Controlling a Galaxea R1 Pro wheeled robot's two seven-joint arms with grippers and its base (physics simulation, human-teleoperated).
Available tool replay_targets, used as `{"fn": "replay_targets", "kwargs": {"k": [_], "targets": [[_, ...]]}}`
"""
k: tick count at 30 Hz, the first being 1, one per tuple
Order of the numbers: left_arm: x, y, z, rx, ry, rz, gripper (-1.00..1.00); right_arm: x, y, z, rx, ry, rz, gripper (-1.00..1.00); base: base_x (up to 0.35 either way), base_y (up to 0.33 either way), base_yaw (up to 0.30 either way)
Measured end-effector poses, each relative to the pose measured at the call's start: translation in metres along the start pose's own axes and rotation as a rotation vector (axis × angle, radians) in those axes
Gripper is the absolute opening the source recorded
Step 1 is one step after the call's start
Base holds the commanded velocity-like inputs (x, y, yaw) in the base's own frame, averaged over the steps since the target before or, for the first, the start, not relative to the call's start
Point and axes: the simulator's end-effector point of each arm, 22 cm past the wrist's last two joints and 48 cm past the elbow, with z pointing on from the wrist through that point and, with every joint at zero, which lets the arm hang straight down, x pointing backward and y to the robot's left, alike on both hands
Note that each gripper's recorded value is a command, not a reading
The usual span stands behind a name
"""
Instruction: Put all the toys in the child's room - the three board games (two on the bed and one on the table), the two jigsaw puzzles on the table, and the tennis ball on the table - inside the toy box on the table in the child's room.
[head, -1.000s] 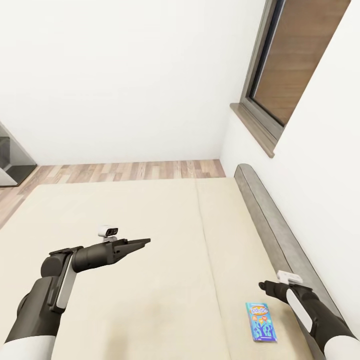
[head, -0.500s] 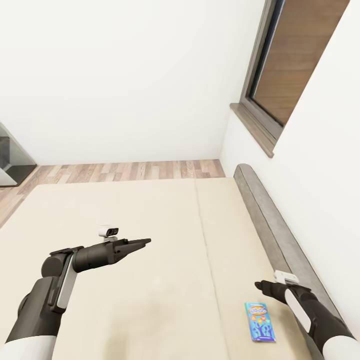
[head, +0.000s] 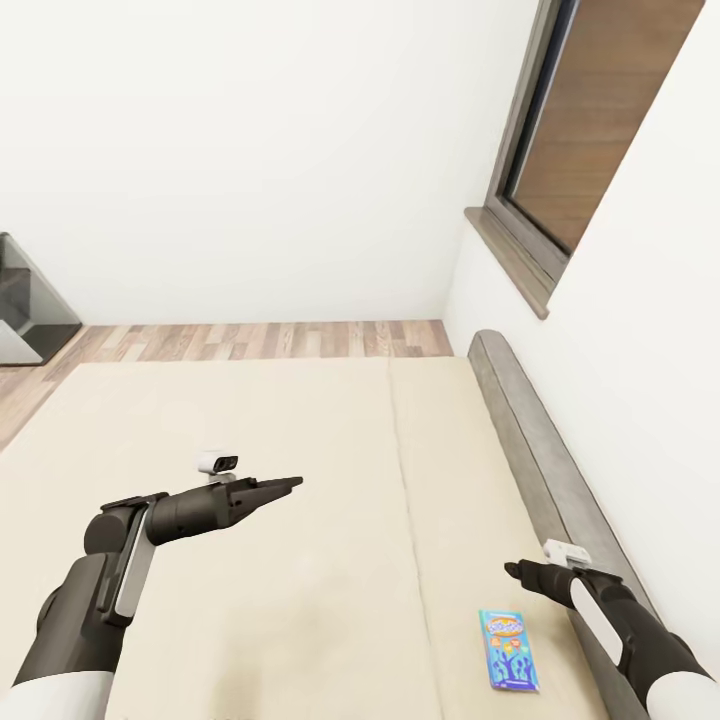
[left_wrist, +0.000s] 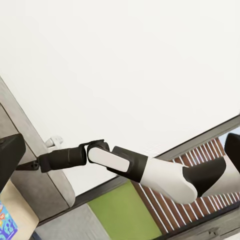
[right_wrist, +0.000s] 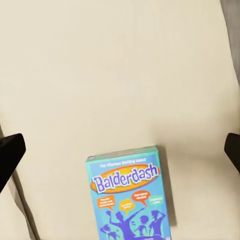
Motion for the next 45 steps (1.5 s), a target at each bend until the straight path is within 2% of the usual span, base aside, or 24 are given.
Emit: {"fn": "replay_targets", "kwargs": {"k": [14, 33, 45], "targets": [[-0.0002, -0.0001, -0.0001, 0.0, -0.001, 0.0, 1.0, 0.0006, 0.0021, 0.0003, -0.003, 0.0, -0.001, 1.0, 0.0, -0.016, 0.029], [-0.0002, 0.0, -0.0003, -0.001, -0.001, 0.0, 1.0, 0.0008, 0.0021, 0.0005, -0.002, 0.001, -0.001, 1.0, 0.0, 0.0, 0.177], [-0.0002, -0.0001, -0.0002, 0.0, -0.001, 0.001, 1.0, 0.0009, 0.0021, 0.0005, -0.003, 0.001, -0.001, 1.0, 0.0, 0.0, 0.03]]}}
